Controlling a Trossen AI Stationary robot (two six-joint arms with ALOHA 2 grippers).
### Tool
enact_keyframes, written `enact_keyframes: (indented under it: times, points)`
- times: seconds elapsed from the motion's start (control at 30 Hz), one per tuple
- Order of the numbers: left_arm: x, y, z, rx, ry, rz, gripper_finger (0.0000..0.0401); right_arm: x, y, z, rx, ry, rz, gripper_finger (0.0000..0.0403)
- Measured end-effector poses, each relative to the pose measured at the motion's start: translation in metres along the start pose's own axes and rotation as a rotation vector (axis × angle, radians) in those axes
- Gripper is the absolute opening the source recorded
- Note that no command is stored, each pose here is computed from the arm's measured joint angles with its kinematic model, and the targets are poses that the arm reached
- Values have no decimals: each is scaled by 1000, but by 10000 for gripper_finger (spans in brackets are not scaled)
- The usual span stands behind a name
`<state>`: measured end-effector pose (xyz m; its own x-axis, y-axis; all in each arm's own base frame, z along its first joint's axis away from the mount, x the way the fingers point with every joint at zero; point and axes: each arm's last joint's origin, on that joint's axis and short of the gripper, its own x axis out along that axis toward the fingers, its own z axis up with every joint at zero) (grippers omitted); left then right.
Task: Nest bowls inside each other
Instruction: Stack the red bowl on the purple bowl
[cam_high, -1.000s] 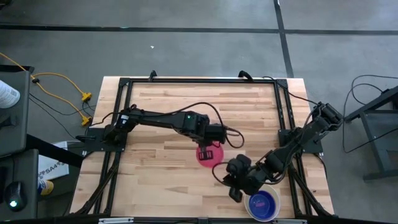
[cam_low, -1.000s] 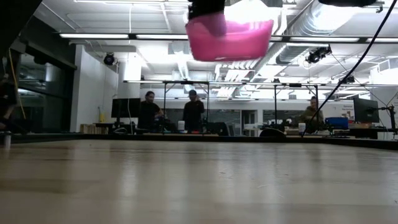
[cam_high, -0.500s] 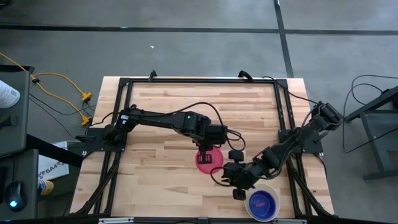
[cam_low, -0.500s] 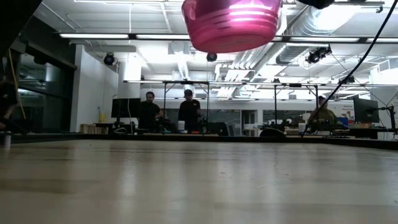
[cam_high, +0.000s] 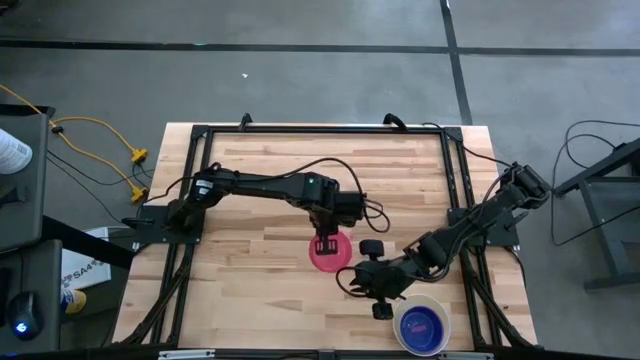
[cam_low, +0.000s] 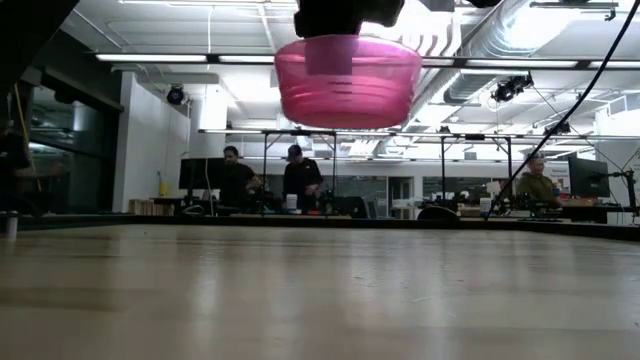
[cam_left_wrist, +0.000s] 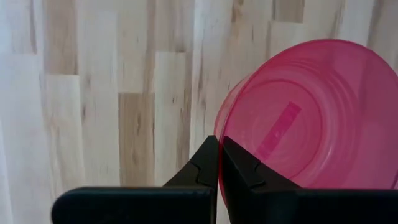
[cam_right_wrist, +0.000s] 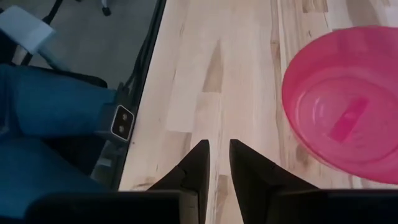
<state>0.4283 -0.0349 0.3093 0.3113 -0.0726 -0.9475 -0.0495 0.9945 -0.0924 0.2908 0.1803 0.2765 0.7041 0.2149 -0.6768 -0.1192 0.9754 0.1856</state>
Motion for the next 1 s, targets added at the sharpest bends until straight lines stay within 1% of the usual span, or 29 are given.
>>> enact_keyframes:
  times: [0.2, 0.33, 0.47, 0.53, 0.7, 0.9, 1.0]
  points:
    - [4, -6, 1, 121, -10, -86, 1, 1, -3, 1, -71, 0, -4, 55]
    - [5, -10, 0, 202, -12, -105, 1, 1, -2, 1, -122, 7, 12, 55]
    - [4, -8, 0, 261, -11, -103, 1, 1, -2, 1, -234, 7, 14, 55]
    - [4, -7, 0, 278, -15, -96, 1, 1, -3, 1, -279, 7, 13, 55]
    - [4, -2, 6, 281, -64, -30, 1, 1, -9, -2, -319, 56, -10, 55]
    - [4, 0, 8, 306, -87, 46, 1, 1, -17, -9, -477, 151, -73, 55]
    - [4, 0, 9, 307, -90, 51, 1, 1, -20, -9, -541, 162, -110, 55]
